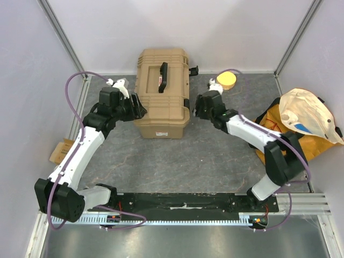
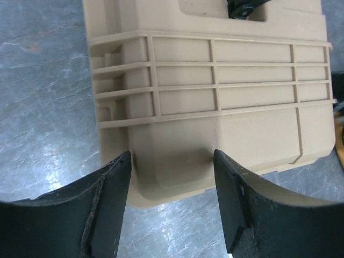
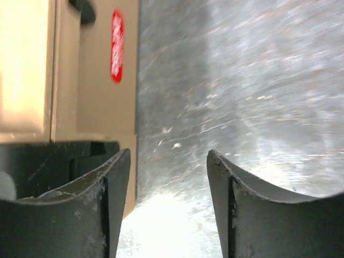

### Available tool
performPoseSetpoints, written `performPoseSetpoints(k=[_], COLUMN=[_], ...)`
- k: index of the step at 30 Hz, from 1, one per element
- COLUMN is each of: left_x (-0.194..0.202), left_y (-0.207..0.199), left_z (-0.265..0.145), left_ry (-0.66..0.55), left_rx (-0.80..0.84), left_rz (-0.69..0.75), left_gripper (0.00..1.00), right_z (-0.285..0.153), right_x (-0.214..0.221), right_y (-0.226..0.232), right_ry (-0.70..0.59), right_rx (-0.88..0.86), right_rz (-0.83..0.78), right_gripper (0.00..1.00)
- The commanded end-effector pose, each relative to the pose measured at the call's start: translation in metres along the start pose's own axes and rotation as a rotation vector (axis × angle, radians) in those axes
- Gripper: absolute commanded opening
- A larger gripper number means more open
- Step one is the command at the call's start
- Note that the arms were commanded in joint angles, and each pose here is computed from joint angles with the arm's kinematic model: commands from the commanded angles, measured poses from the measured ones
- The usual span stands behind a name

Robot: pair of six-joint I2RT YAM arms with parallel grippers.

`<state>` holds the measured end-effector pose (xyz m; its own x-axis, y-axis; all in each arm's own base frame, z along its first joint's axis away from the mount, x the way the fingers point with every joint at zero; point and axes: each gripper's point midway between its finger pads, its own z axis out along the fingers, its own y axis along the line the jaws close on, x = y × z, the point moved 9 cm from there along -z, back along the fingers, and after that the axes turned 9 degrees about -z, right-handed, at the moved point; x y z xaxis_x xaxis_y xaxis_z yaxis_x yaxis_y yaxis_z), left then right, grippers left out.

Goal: Pack the tool kit

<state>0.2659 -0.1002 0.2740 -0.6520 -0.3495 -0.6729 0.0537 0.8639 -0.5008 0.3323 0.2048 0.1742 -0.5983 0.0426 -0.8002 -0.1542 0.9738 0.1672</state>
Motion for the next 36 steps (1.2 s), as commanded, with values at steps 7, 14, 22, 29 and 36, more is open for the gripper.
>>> performPoseSetpoints(k=[7, 14, 22, 29, 36], left_x=[-0.057, -0.077, -0.061, -0.023, 0.015], left_y=[-0.016, -0.023, -0.012, -0.006, 0.004], left_z=[-0.025, 0.027, 0.060, 0.040, 0.001], left_ry=[-0.236, -0.179, -0.038, 0.112, 0.159], left_rx=[-0.146, -0.136, -0.162, -0.104, -0.058], left_rz=[0.019, -0.009, -0.033, -0.027, -0.050], left_gripper=[0.77, 0.79, 0.74, 0.68, 0.67], right_z=[-0.055, -0.037, -0.010, -0.015, -0.046], right_x=[-0.081, -0.102, -0.081, -0.057, -0.025], right_y=[-0.020, 0.010, 0.029, 0.042, 0.076], right_ry=[-0.231, -0.285, -0.214, -0.110, 0.030], right_rx=[-0.052, -0.283, -0.479, -0.667, -0.934], right_rz=[0.000, 0.019, 0.131, 0.132, 0.005], right_gripper=[0.77, 0.74, 0.75, 0.68, 0.68])
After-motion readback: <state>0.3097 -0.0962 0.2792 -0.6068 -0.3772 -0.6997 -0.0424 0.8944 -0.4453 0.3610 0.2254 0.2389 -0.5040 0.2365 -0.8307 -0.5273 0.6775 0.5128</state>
